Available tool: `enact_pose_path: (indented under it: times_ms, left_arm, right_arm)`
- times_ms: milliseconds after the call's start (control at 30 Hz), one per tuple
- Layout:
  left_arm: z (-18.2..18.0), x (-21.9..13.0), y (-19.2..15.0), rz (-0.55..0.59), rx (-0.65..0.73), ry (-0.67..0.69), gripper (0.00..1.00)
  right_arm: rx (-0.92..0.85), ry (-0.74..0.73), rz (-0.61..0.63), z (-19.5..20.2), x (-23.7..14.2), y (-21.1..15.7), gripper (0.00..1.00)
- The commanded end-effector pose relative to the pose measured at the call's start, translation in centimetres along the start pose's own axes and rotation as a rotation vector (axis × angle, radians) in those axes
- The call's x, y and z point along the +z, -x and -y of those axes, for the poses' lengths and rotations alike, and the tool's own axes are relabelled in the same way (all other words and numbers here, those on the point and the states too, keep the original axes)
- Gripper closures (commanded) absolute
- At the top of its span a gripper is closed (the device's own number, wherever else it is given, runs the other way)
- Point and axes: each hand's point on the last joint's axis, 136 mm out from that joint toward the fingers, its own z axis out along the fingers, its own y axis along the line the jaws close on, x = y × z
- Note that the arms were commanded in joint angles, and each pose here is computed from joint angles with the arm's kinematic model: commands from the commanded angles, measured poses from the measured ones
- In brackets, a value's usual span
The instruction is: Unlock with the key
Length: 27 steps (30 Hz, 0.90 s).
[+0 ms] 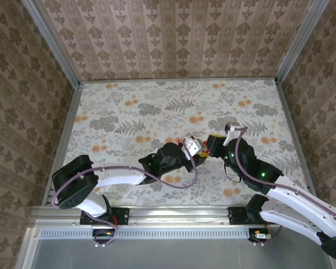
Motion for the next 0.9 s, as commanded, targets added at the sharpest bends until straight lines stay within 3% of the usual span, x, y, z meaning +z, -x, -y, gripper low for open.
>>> enact_pose_path:
  times_ms: [0, 333, 533, 867]
  left_arm:
    - [0.8, -1.3, 8.7, 0.276, 0.017, -0.043, 0.83]
    - [1.2, -1.0, 8.2, 0.260, 0.016, -0.054, 0.83]
    - [1.1, -0.7, 7.6, 0.242, 0.015, -0.047, 0.83]
    - [1.0, 0.1, 6.0, 0.194, 0.008, -0.045, 0.83]
  right_arm:
    - [-0.057, 0.070, -0.152, -1.0, 0.0, -3.5, 0.83]
    - [-0.087, 0.048, -0.115, -1.0, -1.0, -1.7, 0.77]
    - [-0.099, 0.036, -0.089, -1.1, -1.6, -0.5, 0.66]
    - [-0.110, 0.000, -0.041, -0.6, -2.1, 1.3, 0.59]
